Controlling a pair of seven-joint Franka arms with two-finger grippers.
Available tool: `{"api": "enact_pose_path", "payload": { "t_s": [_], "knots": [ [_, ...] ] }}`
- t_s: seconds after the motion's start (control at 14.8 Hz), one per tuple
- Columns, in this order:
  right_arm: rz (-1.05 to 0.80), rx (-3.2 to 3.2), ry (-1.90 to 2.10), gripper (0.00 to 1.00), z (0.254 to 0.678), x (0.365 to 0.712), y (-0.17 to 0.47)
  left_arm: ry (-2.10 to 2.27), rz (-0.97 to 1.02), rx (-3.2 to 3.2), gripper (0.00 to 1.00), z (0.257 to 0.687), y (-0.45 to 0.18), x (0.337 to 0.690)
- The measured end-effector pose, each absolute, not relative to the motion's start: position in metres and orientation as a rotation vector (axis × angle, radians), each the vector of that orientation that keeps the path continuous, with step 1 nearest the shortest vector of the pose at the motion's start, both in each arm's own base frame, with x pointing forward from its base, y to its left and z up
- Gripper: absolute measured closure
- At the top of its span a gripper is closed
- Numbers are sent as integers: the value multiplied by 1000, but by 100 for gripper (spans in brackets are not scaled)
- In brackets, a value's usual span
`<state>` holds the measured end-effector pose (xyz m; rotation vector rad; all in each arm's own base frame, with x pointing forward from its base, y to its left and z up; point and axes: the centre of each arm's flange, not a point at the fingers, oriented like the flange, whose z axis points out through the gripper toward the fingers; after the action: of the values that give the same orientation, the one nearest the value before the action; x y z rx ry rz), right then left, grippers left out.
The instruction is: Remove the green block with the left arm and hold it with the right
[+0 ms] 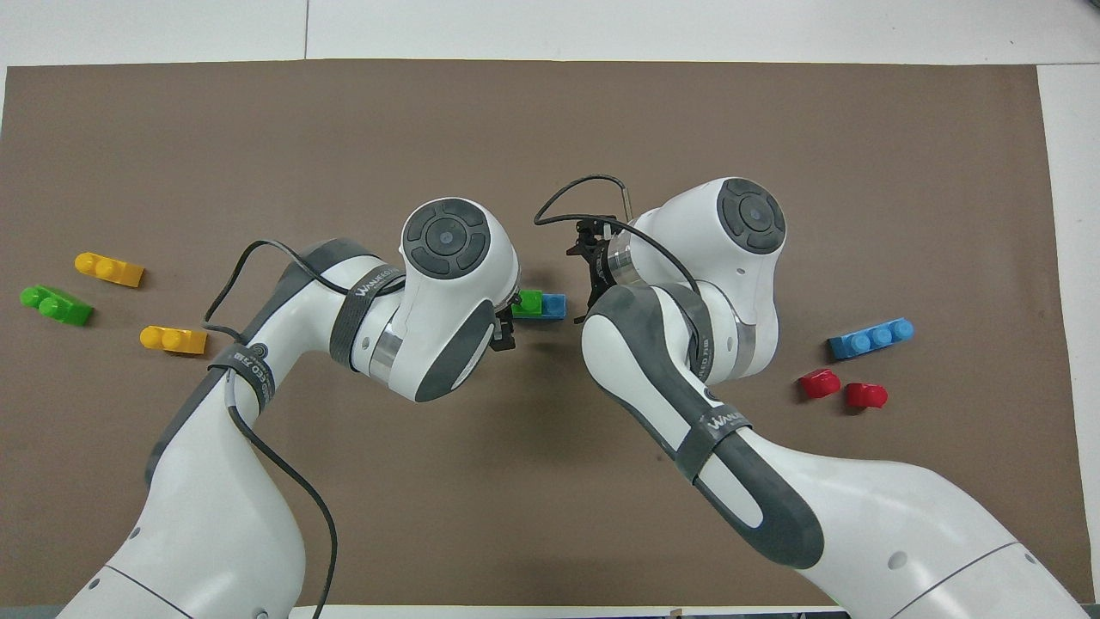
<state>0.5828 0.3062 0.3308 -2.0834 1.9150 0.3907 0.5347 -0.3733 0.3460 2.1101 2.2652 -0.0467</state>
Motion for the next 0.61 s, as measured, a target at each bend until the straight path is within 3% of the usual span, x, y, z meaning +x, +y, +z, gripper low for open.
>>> {"api": "enact_pose_path", "payload": {
  "t_s": [0.61],
  "knots": [
    [329,-2050,1926,0,310,566,330,2265,-47,2110,0,346,-373,535]
  ]
}}
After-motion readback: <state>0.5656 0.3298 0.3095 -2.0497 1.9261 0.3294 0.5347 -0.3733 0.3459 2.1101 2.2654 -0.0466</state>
